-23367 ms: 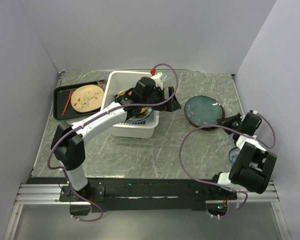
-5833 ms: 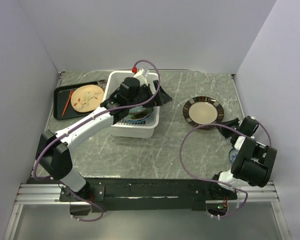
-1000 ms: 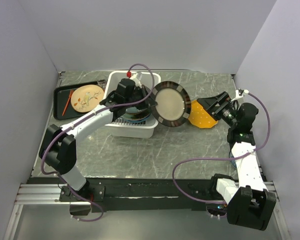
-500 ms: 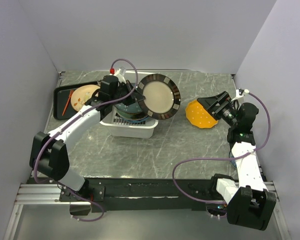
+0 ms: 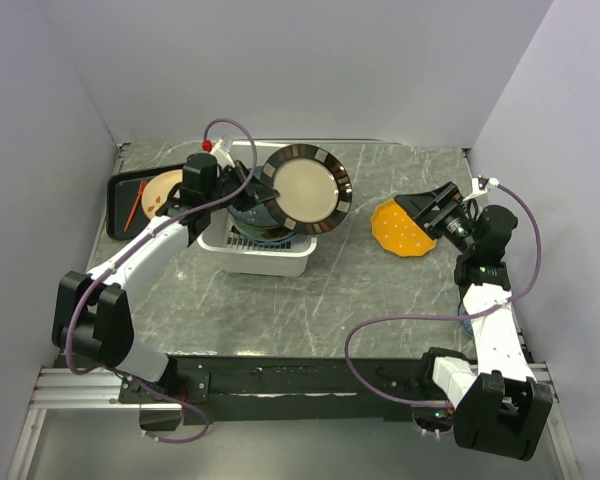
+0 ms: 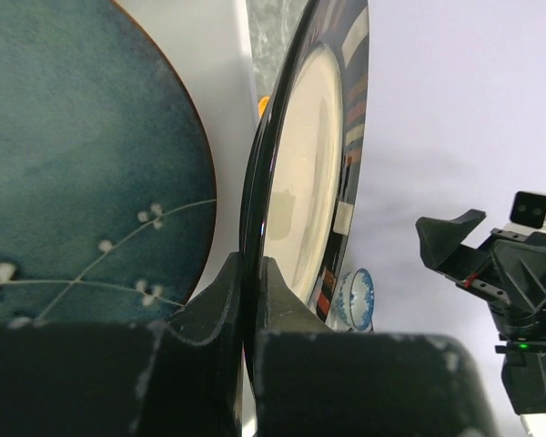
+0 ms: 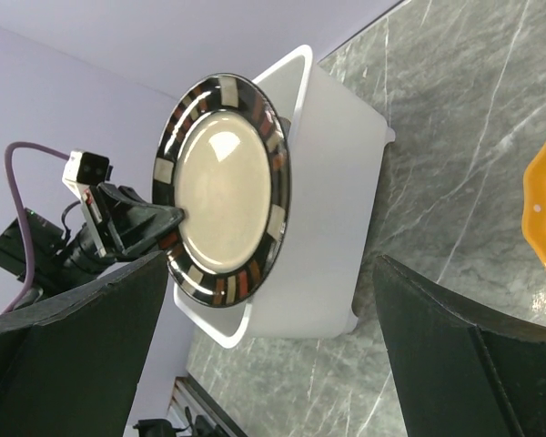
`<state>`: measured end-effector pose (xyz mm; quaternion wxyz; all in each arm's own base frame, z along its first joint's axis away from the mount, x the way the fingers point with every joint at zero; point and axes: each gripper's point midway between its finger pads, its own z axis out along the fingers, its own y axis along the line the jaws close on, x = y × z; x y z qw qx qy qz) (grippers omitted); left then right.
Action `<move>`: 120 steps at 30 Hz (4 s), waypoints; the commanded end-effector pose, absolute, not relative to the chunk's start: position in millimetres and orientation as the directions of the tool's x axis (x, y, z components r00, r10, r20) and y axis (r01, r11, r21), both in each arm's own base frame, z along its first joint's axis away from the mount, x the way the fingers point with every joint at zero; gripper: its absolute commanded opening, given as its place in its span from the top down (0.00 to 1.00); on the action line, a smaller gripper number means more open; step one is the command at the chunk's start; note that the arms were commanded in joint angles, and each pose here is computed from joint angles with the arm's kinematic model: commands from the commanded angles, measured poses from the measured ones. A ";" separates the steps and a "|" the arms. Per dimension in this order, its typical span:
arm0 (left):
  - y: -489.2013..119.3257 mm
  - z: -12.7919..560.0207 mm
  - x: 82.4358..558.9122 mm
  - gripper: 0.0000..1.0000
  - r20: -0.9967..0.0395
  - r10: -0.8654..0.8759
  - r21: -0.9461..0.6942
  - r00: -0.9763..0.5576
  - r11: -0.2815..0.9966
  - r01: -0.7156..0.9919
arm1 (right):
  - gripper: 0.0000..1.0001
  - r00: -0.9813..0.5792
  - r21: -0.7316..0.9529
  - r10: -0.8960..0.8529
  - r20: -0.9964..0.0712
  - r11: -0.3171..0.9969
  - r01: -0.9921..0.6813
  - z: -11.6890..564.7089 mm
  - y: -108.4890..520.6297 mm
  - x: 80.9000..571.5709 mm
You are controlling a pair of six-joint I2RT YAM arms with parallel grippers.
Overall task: Place the plates into the plastic bin on the countertop
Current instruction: Place the plate in the plastic bin.
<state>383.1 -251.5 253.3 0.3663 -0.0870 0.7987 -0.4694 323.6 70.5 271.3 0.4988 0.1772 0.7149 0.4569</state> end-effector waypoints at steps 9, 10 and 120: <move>-226.3 360.0 371.5 0.99 -0.586 -0.595 -0.809 -0.550 0.387 0.443 | 0.00 -0.391 0.806 0.705 -0.591 0.532 -0.260 289.9 68.4 329.8; -224.4 359.1 371.8 0.99 -0.586 -0.597 -0.809 -0.548 0.389 0.440 | 0.00 -0.392 0.807 0.705 -0.591 0.532 -0.259 289.6 68.4 329.8; -134.5 274.7 401.4 0.03 -0.559 -0.619 -0.772 -0.552 0.631 0.074 | 0.00 -0.411 0.819 0.711 -0.571 0.528 -0.226 275.4 66.1 337.7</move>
